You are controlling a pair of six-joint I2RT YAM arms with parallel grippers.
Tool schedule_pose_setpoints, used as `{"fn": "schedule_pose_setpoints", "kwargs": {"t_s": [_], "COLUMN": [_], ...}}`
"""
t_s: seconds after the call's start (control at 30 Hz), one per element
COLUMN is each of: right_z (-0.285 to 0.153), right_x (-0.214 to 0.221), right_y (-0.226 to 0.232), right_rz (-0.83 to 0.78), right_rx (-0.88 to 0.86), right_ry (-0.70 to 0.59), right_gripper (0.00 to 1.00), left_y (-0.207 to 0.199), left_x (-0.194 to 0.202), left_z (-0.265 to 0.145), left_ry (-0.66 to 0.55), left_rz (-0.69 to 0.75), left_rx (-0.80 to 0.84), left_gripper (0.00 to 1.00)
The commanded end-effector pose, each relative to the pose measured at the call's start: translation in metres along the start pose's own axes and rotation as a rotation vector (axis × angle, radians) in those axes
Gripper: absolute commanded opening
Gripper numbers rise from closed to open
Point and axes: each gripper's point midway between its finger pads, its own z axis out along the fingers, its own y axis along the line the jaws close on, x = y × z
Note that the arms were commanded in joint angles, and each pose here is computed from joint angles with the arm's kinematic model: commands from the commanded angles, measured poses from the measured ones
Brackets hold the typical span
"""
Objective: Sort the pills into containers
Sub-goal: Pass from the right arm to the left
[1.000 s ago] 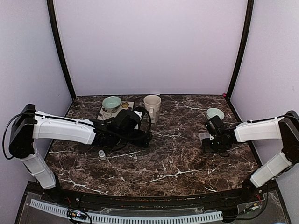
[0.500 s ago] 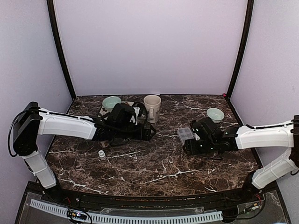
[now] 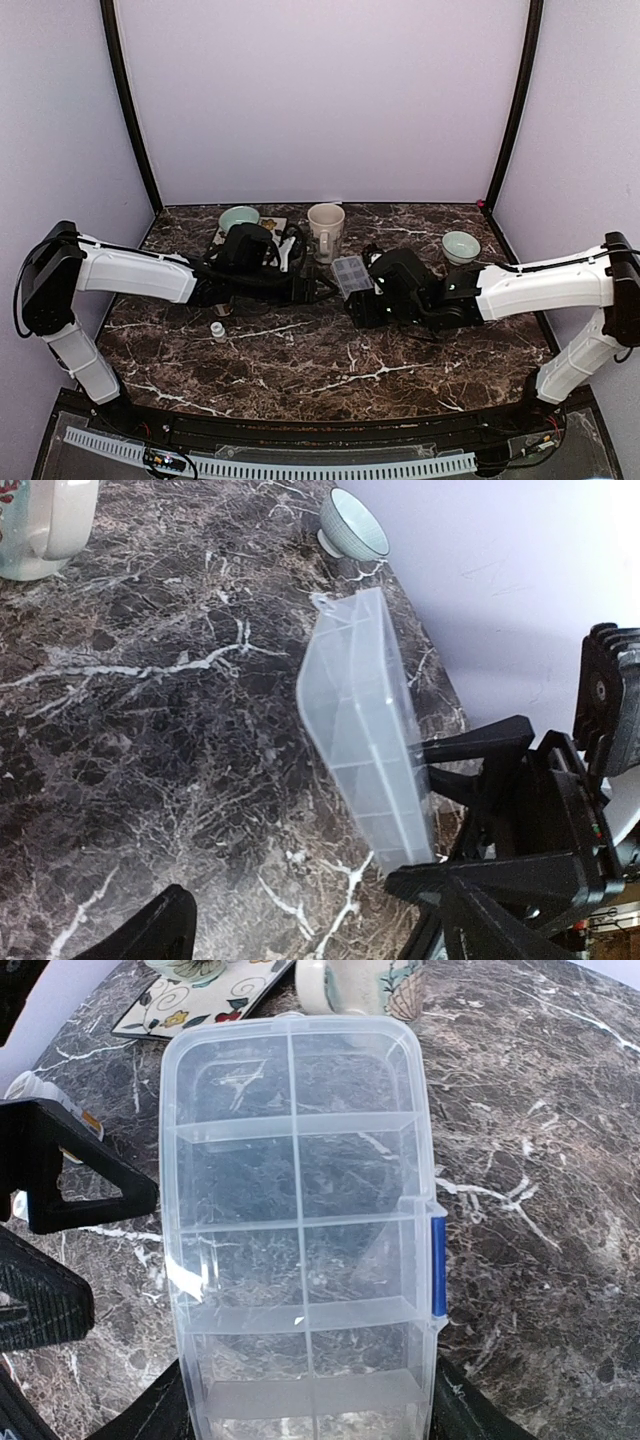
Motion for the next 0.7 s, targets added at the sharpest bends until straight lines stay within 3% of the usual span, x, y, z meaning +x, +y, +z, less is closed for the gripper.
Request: {"fn": "schedule_pose_setpoints", "kwargs": {"t_s": [0.0,0.47,0.67], "right_z": [0.000,0.015,0.021], "right_x": [-0.020,-0.017,-0.016], "right_y": [0.024,0.067,0.077], "right_rz": [0.021,-0.004,-0.006], "right_rx": [-0.023,-0.106,-0.127], "right_ry": [-0.073,-0.051,-0.043], "right_gripper": [0.52,0.52,0.51], "left_y": [-0.026,-0.008,-0.005], "left_x": [-0.012,-0.020,-0.021], "left_z": [-0.019,-0.026,-0.025], "left_ry": [-0.041,-0.099,-0.101], "left_rz": [-0.040,-0.148,-0.171], "left_rx": [0.128,0.159,0.180], "left_gripper": [0.85,0.59,0.42]}}
